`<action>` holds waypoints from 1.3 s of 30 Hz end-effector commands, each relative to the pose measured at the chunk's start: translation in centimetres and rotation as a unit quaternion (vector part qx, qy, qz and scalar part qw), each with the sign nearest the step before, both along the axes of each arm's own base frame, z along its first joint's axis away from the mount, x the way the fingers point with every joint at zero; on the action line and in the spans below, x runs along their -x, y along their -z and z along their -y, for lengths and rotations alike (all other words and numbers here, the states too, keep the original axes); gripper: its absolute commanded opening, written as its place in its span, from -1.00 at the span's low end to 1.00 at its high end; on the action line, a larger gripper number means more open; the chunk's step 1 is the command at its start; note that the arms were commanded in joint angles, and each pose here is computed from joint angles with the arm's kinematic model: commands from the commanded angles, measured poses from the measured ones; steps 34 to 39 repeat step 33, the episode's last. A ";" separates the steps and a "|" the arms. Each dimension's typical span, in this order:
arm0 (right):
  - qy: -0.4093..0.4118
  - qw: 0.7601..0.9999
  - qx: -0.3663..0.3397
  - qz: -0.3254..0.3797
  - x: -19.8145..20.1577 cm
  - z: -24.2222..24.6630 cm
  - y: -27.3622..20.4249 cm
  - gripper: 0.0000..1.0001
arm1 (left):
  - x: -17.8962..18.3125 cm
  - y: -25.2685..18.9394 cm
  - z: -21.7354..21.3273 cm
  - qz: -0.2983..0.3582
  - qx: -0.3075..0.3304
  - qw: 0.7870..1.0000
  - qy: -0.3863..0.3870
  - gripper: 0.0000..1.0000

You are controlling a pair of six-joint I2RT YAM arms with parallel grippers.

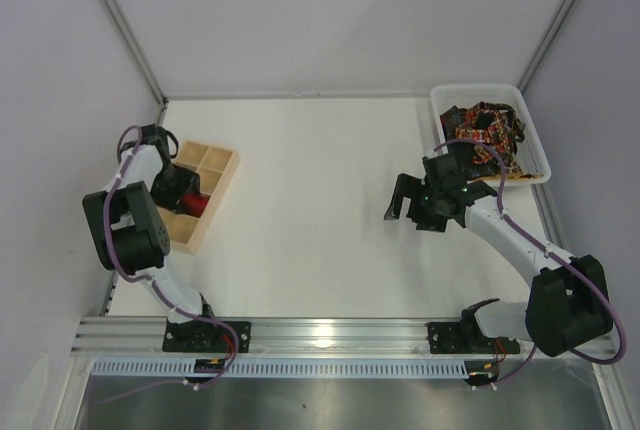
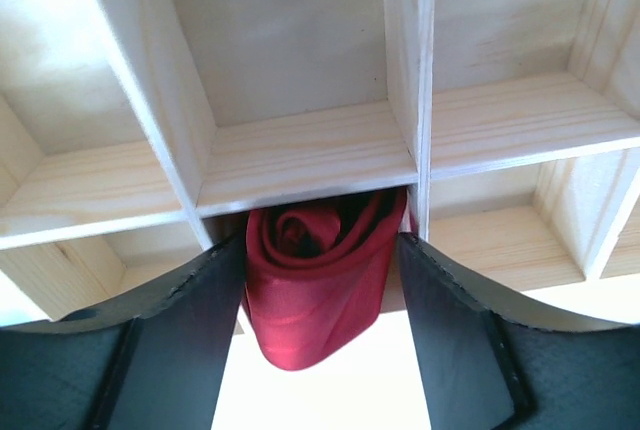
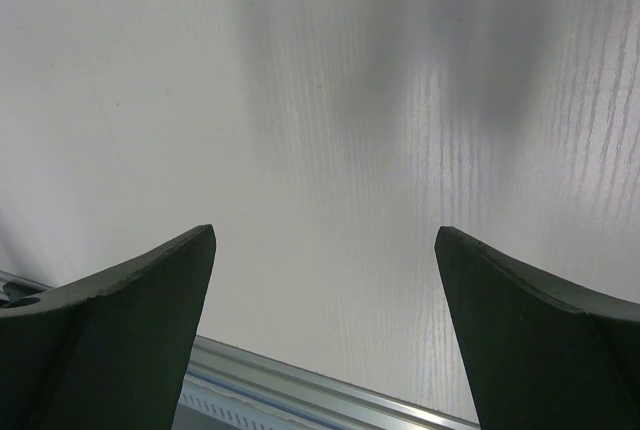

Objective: Roll the ties
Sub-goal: Place the rolled tie into the container

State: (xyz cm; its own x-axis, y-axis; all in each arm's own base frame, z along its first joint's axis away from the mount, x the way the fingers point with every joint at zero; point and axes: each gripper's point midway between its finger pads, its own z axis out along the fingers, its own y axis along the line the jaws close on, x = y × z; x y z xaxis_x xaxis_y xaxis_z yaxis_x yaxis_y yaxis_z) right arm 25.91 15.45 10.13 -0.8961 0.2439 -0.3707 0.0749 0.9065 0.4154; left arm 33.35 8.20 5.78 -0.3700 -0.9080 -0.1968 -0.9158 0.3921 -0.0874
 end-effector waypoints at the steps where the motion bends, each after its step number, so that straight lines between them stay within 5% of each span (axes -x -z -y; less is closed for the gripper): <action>1: -0.005 1.000 -0.006 0.017 -0.4 -0.1 -0.4 0.99 | 0.0 -2.8 0.0 0.028 -0.006 1.000 0.010 0.49; 12: -0.006 1.000 -0.008 0.014 -0.3 -0.1 -0.4 0.99 | 1.7 -5.7 0.5 0.039 -0.021 0.999 0.008 0.62; 19: -0.059 0.998 -0.013 0.025 0.1 -0.8 -0.1 0.99 | 3.0 -11.5 3.9 0.121 -0.074 0.986 0.085 0.84; 23: -0.101 0.994 -0.020 0.031 1.0 -1.1 0.7 0.99 | 4.1 -14.7 9.6 0.187 -0.106 0.956 0.201 1.00; 29: -0.119 0.986 -0.076 0.092 2.1 -2.5 -0.5 0.99 | 7.3 -13.9 18.2 0.271 -0.048 0.903 0.329 1.00; 32: -0.130 0.977 -0.106 0.128 2.2 -3.2 -2.1 0.99 | 9.1 -14.6 21.3 0.357 0.013 0.861 0.363 1.00; 33: -0.134 0.969 -0.129 0.164 2.1 -3.7 -2.6 1.00 | 9.9 -15.6 22.7 0.411 0.045 0.828 0.379 0.99; 39: -0.134 0.969 -0.129 0.164 2.1 -3.7 -2.6 1.00 | 9.9 -15.6 22.7 0.411 0.045 0.828 0.379 0.99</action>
